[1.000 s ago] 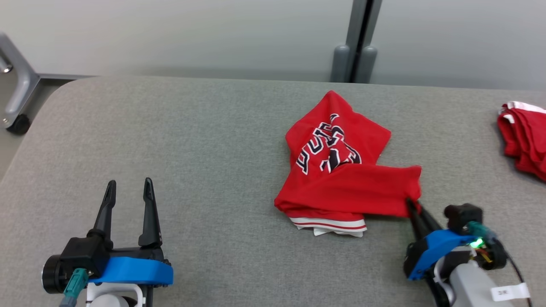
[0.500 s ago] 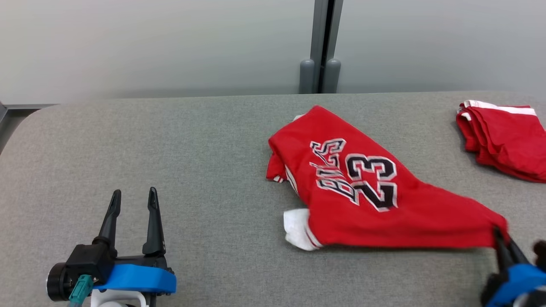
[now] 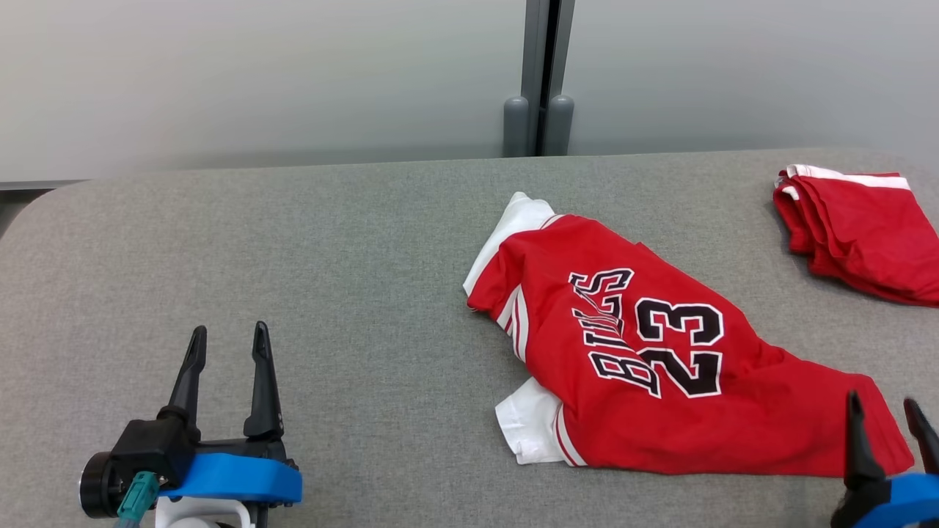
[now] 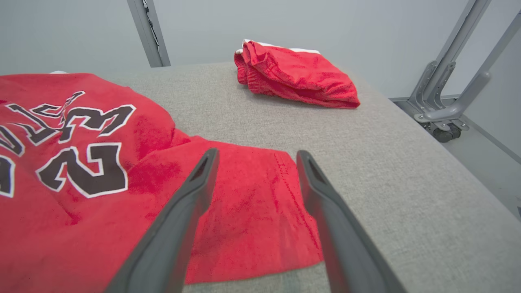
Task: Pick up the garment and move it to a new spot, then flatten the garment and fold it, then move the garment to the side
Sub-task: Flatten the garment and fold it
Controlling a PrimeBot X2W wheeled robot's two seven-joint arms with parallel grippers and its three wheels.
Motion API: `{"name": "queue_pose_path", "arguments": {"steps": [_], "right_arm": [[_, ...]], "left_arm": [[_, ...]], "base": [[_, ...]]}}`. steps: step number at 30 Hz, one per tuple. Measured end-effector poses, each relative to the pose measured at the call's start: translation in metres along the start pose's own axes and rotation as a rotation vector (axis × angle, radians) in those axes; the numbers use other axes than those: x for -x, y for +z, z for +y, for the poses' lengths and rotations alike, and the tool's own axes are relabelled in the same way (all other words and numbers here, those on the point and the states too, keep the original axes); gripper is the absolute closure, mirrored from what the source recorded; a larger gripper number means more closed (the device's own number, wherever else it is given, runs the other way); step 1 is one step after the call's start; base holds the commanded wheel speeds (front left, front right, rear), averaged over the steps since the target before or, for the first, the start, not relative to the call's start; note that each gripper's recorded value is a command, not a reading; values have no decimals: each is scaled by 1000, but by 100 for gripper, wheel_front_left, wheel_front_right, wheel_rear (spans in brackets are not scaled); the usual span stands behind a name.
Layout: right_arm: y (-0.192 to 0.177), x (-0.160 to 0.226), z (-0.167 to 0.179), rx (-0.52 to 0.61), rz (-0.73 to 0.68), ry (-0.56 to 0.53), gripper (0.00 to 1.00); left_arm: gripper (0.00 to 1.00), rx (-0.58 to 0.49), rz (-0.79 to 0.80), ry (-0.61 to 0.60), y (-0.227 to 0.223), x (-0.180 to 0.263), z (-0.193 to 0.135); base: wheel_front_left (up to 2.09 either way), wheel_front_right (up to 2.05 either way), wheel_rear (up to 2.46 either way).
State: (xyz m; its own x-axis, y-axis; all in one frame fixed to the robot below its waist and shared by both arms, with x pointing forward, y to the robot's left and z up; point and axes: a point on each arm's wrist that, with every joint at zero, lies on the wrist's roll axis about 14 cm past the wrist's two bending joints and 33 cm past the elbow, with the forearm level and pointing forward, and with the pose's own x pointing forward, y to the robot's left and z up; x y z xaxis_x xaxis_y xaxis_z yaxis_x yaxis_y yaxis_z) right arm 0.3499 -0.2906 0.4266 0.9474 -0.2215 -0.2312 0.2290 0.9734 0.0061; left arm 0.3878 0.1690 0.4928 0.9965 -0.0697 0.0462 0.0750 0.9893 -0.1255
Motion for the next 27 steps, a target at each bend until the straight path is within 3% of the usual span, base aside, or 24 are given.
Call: {"name": "queue_pose_path", "arguments": {"steps": [8, 17, 27], "right_arm": [[60, -5, 61, -25, -214, 147, 0], [94, 7, 124, -70, -333, 325, 0], [99, 12, 139, -111, -354, 372, 0]], "left_arm": [[0, -8, -11, 3, 4, 2, 1], [0, -10, -14, 10, 6, 5, 5], [0, -9, -2, -8, 2, 6, -1]], "base": [[0, 0, 0], [0, 0, 0], [0, 0, 0]]}}
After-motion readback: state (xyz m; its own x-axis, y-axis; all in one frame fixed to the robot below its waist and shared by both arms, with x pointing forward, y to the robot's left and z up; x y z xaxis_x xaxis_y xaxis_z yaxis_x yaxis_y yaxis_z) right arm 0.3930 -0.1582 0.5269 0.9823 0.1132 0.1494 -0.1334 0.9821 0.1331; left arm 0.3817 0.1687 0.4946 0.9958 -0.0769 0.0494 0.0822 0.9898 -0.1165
